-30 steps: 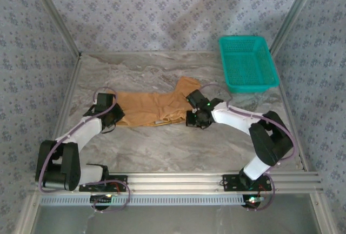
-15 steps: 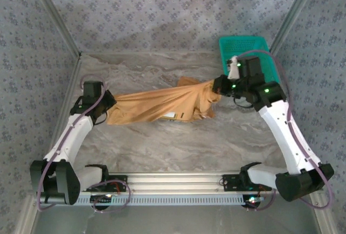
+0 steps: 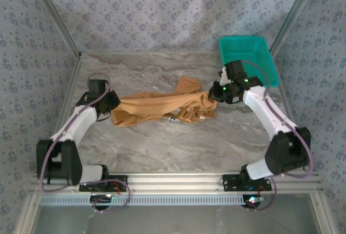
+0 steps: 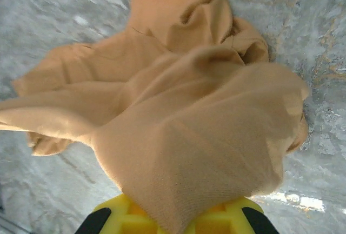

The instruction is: Fold the inside-out t-shirt

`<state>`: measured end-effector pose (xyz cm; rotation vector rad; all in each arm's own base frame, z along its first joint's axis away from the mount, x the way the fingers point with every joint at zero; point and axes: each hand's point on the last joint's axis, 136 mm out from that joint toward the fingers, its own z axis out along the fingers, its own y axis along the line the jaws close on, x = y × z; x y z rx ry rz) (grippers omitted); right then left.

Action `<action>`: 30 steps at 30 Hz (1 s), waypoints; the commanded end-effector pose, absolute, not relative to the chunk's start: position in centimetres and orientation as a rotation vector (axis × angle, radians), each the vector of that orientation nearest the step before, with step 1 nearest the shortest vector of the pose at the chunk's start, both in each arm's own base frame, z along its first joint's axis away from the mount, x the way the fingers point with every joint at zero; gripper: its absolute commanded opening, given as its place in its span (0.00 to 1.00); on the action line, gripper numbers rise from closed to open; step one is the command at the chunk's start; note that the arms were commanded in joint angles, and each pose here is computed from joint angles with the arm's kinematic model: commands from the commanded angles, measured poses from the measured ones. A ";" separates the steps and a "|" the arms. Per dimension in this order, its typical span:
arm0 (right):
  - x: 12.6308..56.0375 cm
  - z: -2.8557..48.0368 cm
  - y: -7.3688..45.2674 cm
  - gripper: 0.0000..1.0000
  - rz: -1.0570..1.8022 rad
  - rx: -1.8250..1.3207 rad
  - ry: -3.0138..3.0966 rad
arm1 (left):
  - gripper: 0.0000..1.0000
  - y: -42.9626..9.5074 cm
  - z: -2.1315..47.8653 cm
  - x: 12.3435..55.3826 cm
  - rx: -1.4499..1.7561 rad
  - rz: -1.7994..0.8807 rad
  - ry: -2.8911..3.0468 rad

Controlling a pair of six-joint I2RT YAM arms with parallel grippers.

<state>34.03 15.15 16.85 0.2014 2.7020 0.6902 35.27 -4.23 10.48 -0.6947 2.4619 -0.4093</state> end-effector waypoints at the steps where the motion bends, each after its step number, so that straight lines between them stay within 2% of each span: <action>1: 37.4 16.4 14.3 0.00 0.542 0.213 2.669 | 0.00 -5.4 11.5 38.9 -0.640 -0.464 2.449; 7: 42.4 15.6 10.3 0.00 0.255 0.369 2.632 | 0.00 -6.3 13.2 46.5 -0.609 -0.494 2.423; 12: 44.8 14.4 9.6 0.00 0.212 0.408 2.631 | 0.00 -6.9 10.5 50.3 -0.613 -0.536 2.476; 13: 45.2 14.1 9.8 0.00 0.212 0.406 2.631 | 0.10 -7.1 10.0 50.8 -0.610 -0.559 2.483; 14: 45.4 13.9 10.1 0.00 0.225 0.401 2.635 | 0.27 -7.3 9.6 51.1 -0.611 -0.579 2.490; 15: 45.6 13.8 10.4 0.00 0.235 0.393 2.637 | 0.38 -7.4 9.4 51.2 -0.608 -0.594 2.494; 17: 45.9 13.6 11.3 0.00 0.255 0.364 2.646 | 0.54 -7.7 9.4 51.0 -0.592 -0.625 2.492; 18: 46.0 13.6 11.6 0.00 0.260 0.349 2.650 | 0.57 -8.0 9.5 50.8 -0.585 -0.639 2.490; 20: 46.1 13.5 12.3 0.00 0.263 0.325 2.655 | 0.58 -8.4 9.7 49.8 -0.582 -0.676 2.488; 25: 45.9 13.1 12.8 0.00 0.272 0.302 2.669 | 0.49 -10.6 9.1 47.3 -0.593 -0.799 2.485; 30: 45.9 12.8 13.1 0.00 0.290 0.296 2.679 | 0.46 -12.5 7.4 46.5 -0.593 -0.833 2.508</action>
